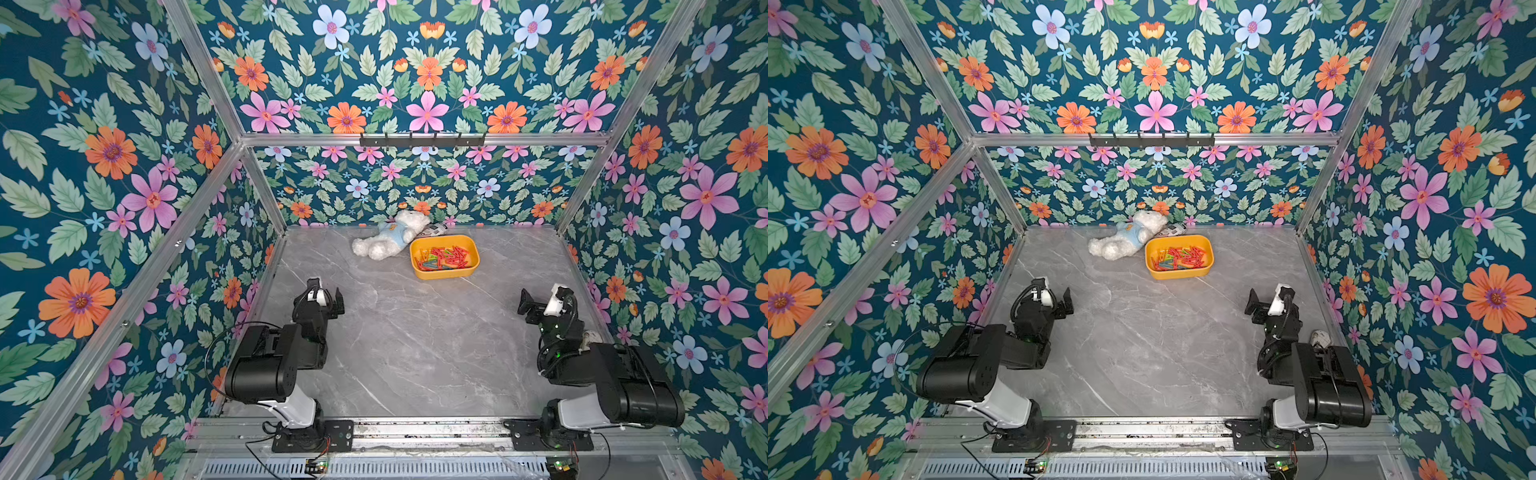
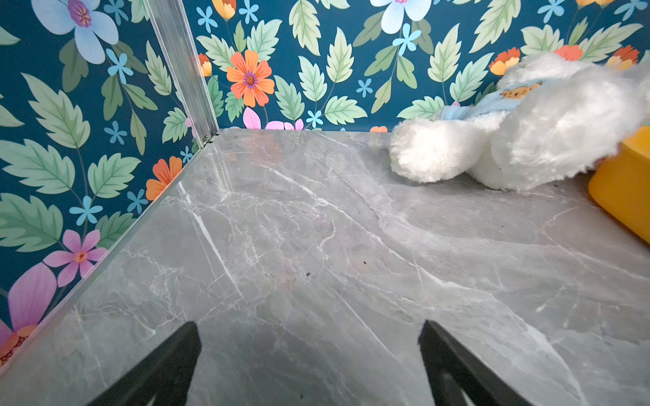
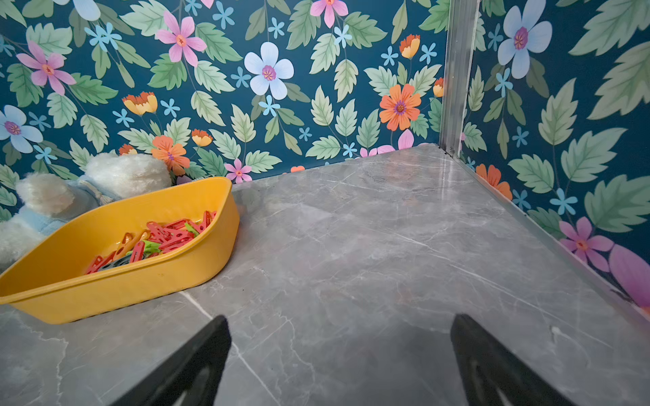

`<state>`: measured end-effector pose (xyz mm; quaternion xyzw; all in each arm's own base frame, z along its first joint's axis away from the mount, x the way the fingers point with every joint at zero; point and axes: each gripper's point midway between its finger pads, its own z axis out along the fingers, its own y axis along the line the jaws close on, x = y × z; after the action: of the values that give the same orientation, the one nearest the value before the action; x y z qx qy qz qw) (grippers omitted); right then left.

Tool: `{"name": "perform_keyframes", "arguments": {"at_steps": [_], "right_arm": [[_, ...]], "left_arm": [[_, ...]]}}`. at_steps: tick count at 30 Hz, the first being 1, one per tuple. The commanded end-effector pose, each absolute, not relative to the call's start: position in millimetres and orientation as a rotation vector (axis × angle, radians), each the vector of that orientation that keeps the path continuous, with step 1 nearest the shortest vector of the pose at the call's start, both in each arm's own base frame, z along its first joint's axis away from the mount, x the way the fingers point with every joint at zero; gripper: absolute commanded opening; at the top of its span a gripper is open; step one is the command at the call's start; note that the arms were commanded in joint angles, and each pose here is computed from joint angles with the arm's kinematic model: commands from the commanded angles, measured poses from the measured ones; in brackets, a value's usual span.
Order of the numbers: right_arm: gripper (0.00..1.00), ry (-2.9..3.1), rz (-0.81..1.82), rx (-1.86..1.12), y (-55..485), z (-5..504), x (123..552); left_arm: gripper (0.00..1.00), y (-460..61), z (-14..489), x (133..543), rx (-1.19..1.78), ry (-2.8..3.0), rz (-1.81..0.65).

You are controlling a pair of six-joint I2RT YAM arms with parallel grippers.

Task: Take the clothespins out of the storage box
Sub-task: Move the storage box to the center of the board.

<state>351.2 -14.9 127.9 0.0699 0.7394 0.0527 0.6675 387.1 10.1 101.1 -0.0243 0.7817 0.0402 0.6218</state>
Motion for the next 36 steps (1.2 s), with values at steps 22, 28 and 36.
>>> {"name": "perform_keyframes", "arguments": {"at_steps": [22,28,36], "right_arm": [[0.99,1.631,0.118,0.160,-16,137,353],[0.99,1.634,0.118,0.162,-16,137,353],[0.99,1.580,0.073,0.222,-26,152,344]], "left_arm": [[1.00,12,109,389,-0.061,1.764,0.096],[1.00,11,109,390,-0.061,1.766,0.094],[1.00,16,119,398,-0.071,1.809,0.121]]}}
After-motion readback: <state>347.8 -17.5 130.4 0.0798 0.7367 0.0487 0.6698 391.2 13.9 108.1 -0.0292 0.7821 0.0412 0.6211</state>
